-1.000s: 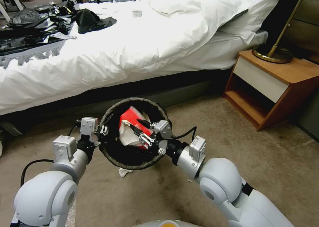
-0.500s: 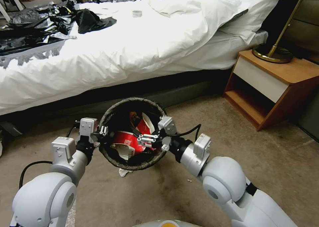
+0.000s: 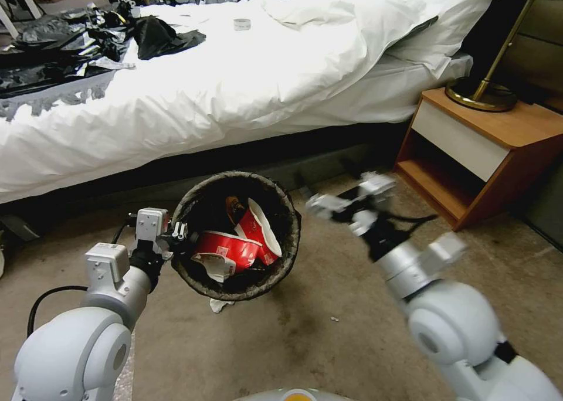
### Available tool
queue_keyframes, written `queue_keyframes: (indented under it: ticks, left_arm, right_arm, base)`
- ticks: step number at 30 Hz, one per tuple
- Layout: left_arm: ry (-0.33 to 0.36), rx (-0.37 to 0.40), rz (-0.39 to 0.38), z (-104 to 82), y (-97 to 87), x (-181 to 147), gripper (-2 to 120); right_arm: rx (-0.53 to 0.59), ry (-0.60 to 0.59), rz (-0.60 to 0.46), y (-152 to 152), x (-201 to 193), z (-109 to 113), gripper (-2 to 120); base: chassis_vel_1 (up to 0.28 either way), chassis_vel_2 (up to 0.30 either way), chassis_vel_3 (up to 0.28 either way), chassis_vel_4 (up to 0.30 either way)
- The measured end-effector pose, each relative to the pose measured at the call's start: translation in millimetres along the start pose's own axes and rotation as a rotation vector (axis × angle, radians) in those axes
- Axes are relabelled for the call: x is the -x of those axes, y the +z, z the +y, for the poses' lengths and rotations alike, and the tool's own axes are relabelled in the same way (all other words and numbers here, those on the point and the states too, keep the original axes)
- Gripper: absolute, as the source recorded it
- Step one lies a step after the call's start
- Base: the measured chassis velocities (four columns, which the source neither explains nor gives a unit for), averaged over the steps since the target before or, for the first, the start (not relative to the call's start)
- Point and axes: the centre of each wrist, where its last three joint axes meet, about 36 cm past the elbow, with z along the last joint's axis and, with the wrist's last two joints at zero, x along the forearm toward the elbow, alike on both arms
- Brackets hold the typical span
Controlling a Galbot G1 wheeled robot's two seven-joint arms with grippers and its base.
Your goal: Pick up the trash bin, then pick up the garbage from the floor and place it into the trash bin.
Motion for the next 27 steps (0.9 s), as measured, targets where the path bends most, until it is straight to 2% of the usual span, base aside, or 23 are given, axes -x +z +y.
queue_keyframes:
  ticks: [2, 4, 5, 7, 8, 12, 18, 27]
  left_arm:
    - [0.0, -0.001, 0.001, 0.2, 0.4, 0.9, 1]
    - [-0.003, 0.0, 0.003, 1.5, 1.3, 2.5, 1]
    - [-0.003, 0.0, 0.003, 1.5, 1.3, 2.5, 1]
    - [-0.008, 0.0, 0.005, 3.5, 1.8, 3.4, 1]
    - [-0.008, 0.0, 0.005, 3.5, 1.8, 3.4, 1]
    - [-0.007, -0.002, 0.005, 4.2, 2.0, 4.9, 1]
    - [-0.006, -0.005, 0.005, 3.3, 2.0, 3.6, 1]
    - [-0.008, -0.006, 0.003, 2.5, 1.2, 1.0, 1]
  right_arm:
    - [-0.011, 0.039, -0.007, -1.0, -3.5, -8.0, 100]
    - [-0.033, 0.133, 0.0, 4.7, -14.1, -27.1, 100]
    - [-0.033, 0.133, 0.0, 4.7, -14.1, -27.1, 100]
    - [-0.053, 0.214, 0.024, 16.4, -25.1, -43.9, 100]
    - [-0.053, 0.214, 0.024, 16.4, -25.1, -43.9, 100]
    - [-0.103, 0.322, 0.05, 33.9, -39.7, -66.7, 100]
    - [-0.12, 0.365, 0.074, 46.8, -45.9, -76.4, 100]
    - [-0.106, 0.358, 0.082, 52.9, -44.0, -71.7, 100]
  base:
    - [0.0, 0.0, 0.0, 0.0]
    - [0.0, 0.0, 0.0, 0.0]
    - [0.0, 0.0, 0.0, 0.0]
    - [0.0, 0.0, 0.0, 0.0]
    - [0.0, 0.0, 0.0, 0.0]
    - [0.0, 0.0, 0.0, 0.0]
    - [0.0, 0.0, 0.0, 0.0]
    - [0.0, 0.0, 0.0, 0.0]
